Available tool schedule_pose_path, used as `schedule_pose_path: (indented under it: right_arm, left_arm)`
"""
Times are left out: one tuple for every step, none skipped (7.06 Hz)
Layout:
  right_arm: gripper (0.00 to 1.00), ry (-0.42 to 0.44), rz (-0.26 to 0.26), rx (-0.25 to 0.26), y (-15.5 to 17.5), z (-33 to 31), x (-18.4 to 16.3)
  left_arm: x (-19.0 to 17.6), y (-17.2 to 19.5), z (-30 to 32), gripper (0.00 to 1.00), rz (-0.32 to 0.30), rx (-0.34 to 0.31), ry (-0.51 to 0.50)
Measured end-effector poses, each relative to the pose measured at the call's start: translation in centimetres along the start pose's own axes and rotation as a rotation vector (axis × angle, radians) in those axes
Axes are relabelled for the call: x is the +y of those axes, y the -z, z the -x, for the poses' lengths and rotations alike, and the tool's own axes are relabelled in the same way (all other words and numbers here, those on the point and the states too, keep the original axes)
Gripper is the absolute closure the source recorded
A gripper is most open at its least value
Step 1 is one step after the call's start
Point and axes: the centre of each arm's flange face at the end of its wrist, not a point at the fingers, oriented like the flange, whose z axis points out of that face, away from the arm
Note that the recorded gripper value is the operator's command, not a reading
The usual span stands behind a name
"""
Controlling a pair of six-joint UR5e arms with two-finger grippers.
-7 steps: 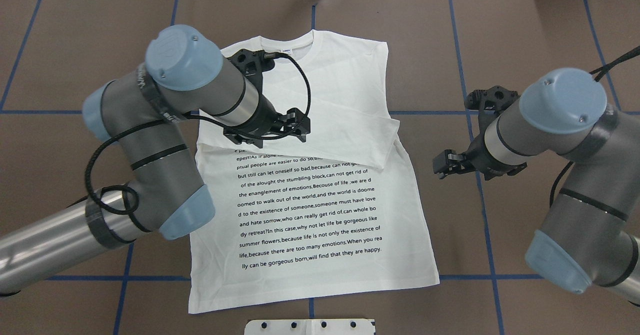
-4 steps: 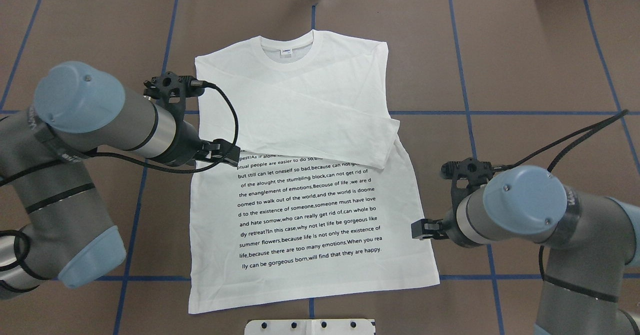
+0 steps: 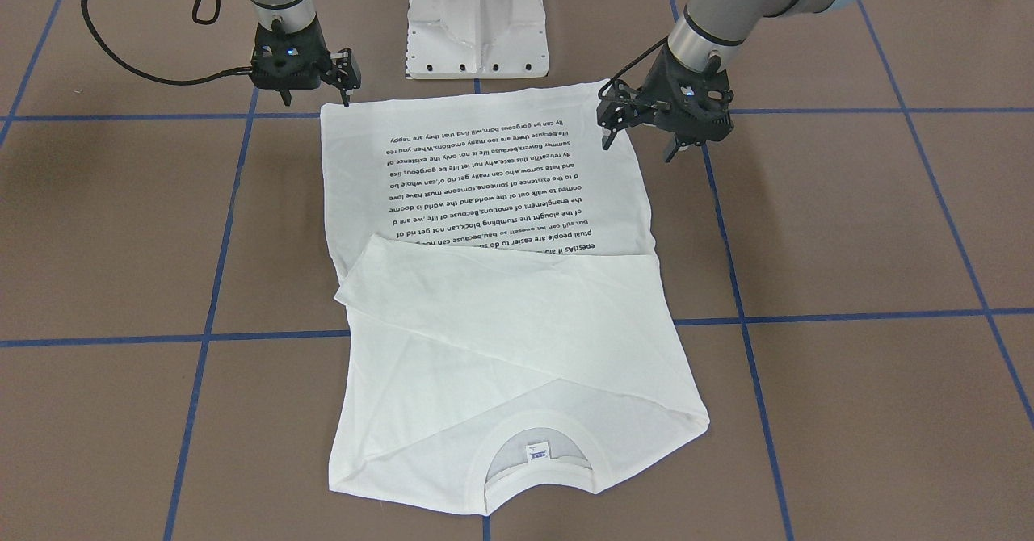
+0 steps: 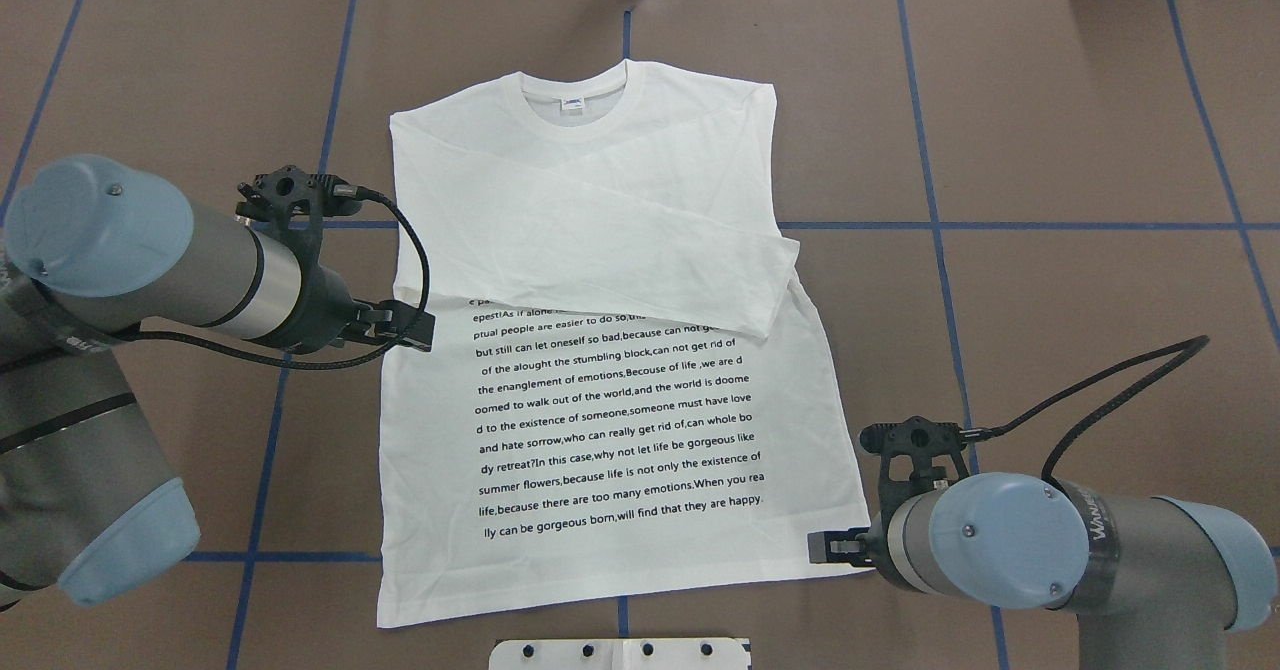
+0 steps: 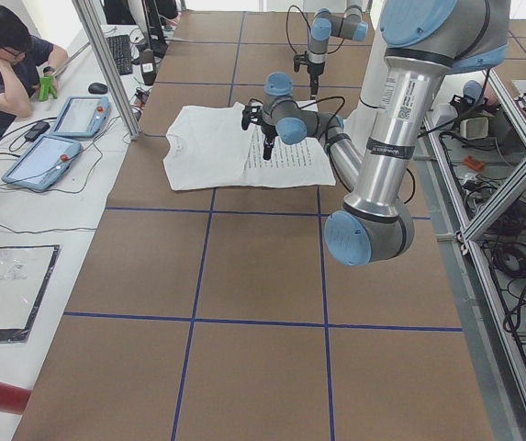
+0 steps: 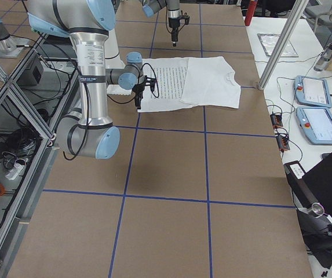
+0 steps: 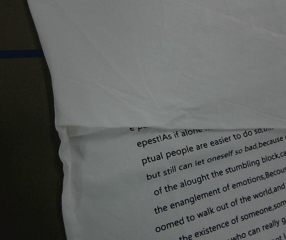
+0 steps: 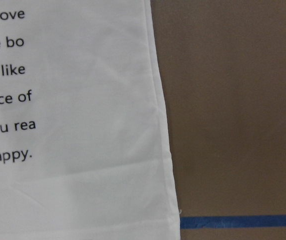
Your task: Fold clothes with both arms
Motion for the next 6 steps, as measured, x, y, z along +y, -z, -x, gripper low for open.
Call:
schedule_pose_path:
  right_arm:
    - [0.02, 0.001, -0.002, -0.014, -0.9, 0.0, 0.1]
    - [0.03, 0.001, -0.002, -0.016, -1.6, 0.0, 0.0]
    - [0.09, 0.0, 0.001, -0.014, -2.1, -0.1, 0.0]
    - [0.17, -0.001, 0.004, -0.01, -2.3, -0.3, 0.0]
    - [0.25, -0.001, 0.008, -0.005, -2.5, -0.6, 0.1]
    - [0.32, -0.002, 0.011, 0.0, -2.8, -0.7, 0.1]
  left_arm:
    - [0.0, -0.1, -0.1, 0.0, 0.001, 0.002, -0.001]
    - [0.0, -0.1, -0.1, 0.0, 0.001, 0.003, -0.001]
    - [0.0, -0.2, -0.2, 0.0, 0.002, 0.003, -0.001]
    - [0.0, -0.2, -0.3, 0.0, 0.003, 0.004, -0.002]
    - [0.0, -0.3, -0.3, 0.0, 0.003, 0.004, -0.002]
    - [0.0, -0.3, -0.3, 0.0, 0.003, 0.004, -0.002]
